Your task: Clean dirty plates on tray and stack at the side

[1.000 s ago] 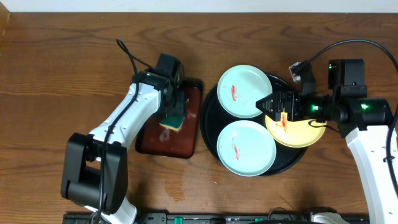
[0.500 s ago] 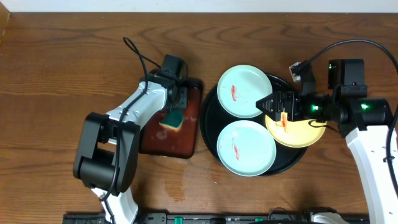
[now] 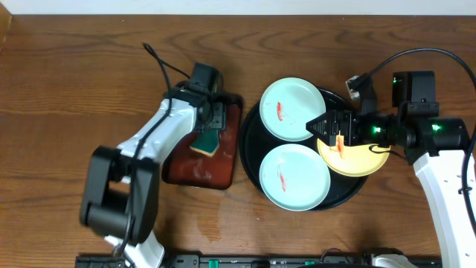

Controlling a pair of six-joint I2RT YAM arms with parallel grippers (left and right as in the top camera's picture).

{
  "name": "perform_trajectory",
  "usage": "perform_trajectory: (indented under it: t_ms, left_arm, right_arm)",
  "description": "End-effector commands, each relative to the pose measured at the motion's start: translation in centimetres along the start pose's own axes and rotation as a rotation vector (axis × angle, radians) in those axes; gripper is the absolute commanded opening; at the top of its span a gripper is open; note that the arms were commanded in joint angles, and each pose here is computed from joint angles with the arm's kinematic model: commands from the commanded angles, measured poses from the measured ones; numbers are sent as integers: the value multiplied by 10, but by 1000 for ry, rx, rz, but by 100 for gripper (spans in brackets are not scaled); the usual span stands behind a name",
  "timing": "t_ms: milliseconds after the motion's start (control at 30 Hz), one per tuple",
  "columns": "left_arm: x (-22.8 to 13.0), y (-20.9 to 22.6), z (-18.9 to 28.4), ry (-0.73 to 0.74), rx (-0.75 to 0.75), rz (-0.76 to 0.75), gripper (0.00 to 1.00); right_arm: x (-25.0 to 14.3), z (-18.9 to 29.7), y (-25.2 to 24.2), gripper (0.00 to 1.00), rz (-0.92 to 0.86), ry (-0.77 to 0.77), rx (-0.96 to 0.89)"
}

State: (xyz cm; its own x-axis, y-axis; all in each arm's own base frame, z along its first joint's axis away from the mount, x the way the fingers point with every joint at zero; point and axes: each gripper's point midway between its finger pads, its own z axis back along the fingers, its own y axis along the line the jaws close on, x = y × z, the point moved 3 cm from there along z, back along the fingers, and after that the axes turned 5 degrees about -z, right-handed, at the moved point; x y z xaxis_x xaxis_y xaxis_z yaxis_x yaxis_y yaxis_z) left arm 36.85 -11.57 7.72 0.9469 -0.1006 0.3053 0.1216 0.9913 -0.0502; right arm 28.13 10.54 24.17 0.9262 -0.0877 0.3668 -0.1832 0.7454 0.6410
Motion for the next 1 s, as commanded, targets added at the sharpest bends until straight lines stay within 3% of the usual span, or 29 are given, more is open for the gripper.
perform_trajectory:
  t_ms: [0, 133, 400, 467, 533, 567, 767, 833, 967]
  left_arm:
    - [1, 2, 29, -24, 2, 2, 70]
    - [-23, 6, 27, 82, 21, 8, 60]
    - [-58, 11, -15, 179, 34, 6, 52]
    - [-63, 11, -26, 189, 26, 6, 42]
    - [-66, 11, -31, 199, 25, 6, 10]
    - [-67, 11, -32, 202, 26, 7, 8]
    - [-58, 10, -21, 183, 21, -20, 8]
    - [-51, 9, -10, 173, 19, -20, 8]
    - [-38, 6, 17, 138, 12, -20, 7]
  right_arm:
    - [4, 5, 7, 99, 11, -15, 10]
    - [4, 5, 7, 99, 11, -16, 9]
    - [0, 5, -1, 97, -8, -3, -46]
    - [-5, 5, -12, 92, -27, 12, -123]
    - [-11, 6, -21, 88, -42, 35, -192]
    - [-15, 6, -24, 87, -47, 49, -222]
    - [-42, 4, -38, 75, -101, 142, -395]
    - [-49, 1, -46, 67, -129, 154, -470]
    - [-62, -8, -70, 66, -180, 146, -607]
